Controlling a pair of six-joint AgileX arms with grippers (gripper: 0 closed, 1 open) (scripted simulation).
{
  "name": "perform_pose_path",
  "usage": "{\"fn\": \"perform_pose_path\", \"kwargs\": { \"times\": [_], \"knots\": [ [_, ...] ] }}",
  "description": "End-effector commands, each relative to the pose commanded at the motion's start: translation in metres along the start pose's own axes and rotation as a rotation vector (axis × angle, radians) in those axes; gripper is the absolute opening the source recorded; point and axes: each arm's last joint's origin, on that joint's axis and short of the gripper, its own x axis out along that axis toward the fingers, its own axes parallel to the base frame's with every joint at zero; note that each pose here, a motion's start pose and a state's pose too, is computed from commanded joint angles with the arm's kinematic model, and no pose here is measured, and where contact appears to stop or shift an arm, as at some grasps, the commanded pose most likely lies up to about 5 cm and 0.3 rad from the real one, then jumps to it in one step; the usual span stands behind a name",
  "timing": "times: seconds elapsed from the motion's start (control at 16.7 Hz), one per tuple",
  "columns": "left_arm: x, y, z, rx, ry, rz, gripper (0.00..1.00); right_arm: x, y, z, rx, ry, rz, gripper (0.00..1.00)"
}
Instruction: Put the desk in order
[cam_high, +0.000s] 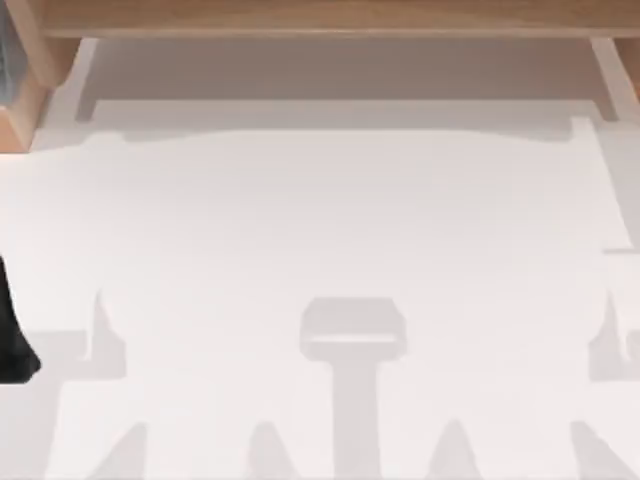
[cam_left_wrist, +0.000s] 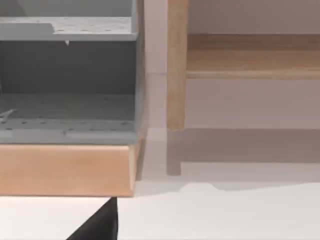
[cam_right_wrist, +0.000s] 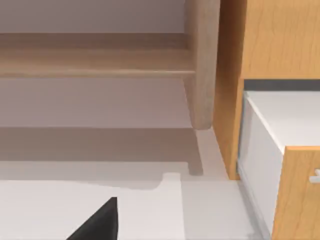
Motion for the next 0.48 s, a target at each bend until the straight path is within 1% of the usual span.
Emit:
{"fn": "perform_pose_path", "kwargs": {
  "times": [0.12,0.24,0.36,0.48],
  "knots": [
    [0.000,0.000,0.000,0.000,0.000,0.000,1.00,0.000,0.000,0.000,0.000,0.000,0.000,1.00],
    [0.000,0.000,0.000,0.000,0.000,0.000,1.00,0.000,-0.002,0.005,-0.001,0.027,-0.019,1.00],
    [0.000,0.000,0.000,0.000,0.000,0.000,1.00,0.001,-0.005,0.018,-0.002,0.090,-0.059,1.00],
    [0.000,0.000,0.000,0.000,0.000,0.000,1.00,0.004,-0.011,0.038,-0.001,0.183,-0.110,1.00]
  ]
}}
